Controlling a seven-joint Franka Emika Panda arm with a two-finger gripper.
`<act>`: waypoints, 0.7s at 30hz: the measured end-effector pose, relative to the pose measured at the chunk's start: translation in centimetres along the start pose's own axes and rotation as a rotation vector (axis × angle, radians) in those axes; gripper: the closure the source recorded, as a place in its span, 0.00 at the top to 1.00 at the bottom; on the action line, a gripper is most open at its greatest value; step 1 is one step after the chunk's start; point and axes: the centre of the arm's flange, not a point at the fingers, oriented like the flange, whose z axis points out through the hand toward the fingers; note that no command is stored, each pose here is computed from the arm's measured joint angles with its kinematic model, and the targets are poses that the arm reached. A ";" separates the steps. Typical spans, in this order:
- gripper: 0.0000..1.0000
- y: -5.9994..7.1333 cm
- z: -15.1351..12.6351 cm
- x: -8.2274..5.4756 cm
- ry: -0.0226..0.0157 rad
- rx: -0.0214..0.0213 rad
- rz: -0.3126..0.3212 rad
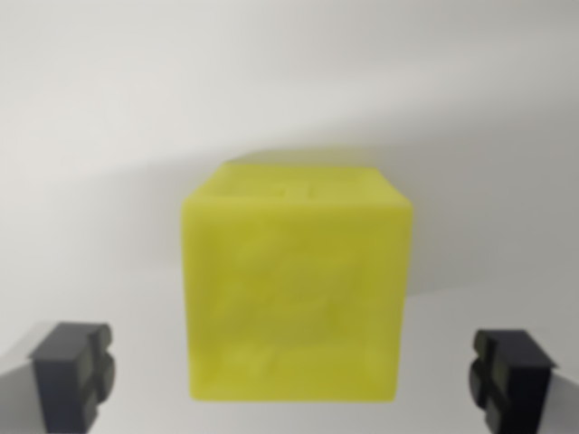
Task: Pick yellow cube
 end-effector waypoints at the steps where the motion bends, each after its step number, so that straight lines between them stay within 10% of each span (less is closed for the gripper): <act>1: 1.00 0.0 0.2 0.0 0.0002 0.0002 0.000; 17: 1.00 0.0 3.9 0.0 0.0003 0.0005 0.002; 18: 0.00 0.0 4.0 0.0 0.0006 0.0007 0.001; 21: 0.00 0.0 3.9 0.0 0.0006 0.0009 0.002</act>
